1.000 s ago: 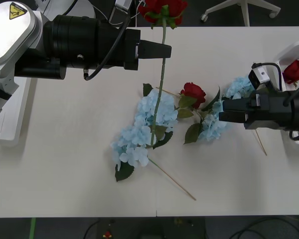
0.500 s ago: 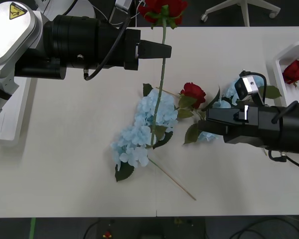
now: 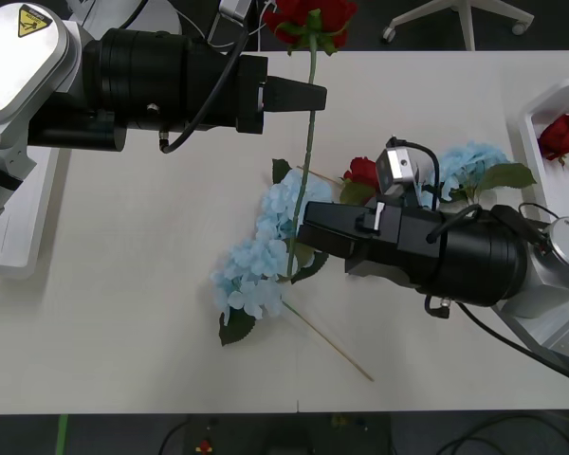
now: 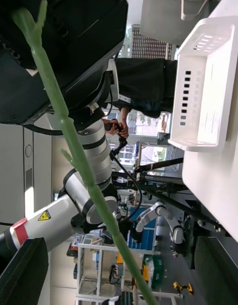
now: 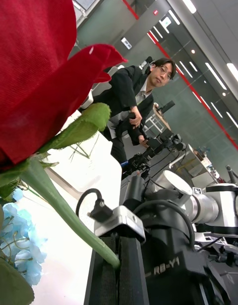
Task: Put the red flowers into the right box and the blue flowers into the left box
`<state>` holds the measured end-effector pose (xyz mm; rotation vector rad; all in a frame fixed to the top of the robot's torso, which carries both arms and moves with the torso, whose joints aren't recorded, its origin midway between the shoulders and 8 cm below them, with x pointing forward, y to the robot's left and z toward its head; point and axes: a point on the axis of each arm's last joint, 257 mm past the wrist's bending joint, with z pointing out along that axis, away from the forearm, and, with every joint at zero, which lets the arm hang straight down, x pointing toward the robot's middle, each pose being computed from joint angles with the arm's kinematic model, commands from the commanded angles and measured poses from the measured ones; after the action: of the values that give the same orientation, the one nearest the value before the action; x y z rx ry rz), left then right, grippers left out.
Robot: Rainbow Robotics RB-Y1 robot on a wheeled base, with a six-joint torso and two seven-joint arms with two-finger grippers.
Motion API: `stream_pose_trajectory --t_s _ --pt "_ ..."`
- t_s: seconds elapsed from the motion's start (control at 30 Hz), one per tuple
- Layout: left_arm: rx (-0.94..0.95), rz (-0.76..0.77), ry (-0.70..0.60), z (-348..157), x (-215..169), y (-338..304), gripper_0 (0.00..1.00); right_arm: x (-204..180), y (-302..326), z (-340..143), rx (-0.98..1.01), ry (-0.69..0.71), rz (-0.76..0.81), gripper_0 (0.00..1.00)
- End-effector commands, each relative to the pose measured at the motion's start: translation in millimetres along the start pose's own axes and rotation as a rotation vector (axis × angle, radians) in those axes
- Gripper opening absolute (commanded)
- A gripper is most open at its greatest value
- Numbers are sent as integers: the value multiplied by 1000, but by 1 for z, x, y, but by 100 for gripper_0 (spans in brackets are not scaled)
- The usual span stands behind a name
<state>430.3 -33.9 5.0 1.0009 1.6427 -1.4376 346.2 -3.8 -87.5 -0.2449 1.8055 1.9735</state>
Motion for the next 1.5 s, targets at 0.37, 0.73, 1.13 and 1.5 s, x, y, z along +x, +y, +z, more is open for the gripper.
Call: stream_pose_trajectory --t_s 0.37,0.73,1.13,1.5 --pt "34 -16 -33 3 -13 -16 0 -6 32 45 -75 -16 -86 66" --pt "34 -16 -33 3 -13 -16 0 -5 33 45 -78 -8 -63 0" --pt "34 -16 -33 3 -13 -16 77 -7 33 44 -74 -8 -61 0" --pt "34 -16 -33 3 -13 -16 100 -10 31 42 -61 -12 -65 0"
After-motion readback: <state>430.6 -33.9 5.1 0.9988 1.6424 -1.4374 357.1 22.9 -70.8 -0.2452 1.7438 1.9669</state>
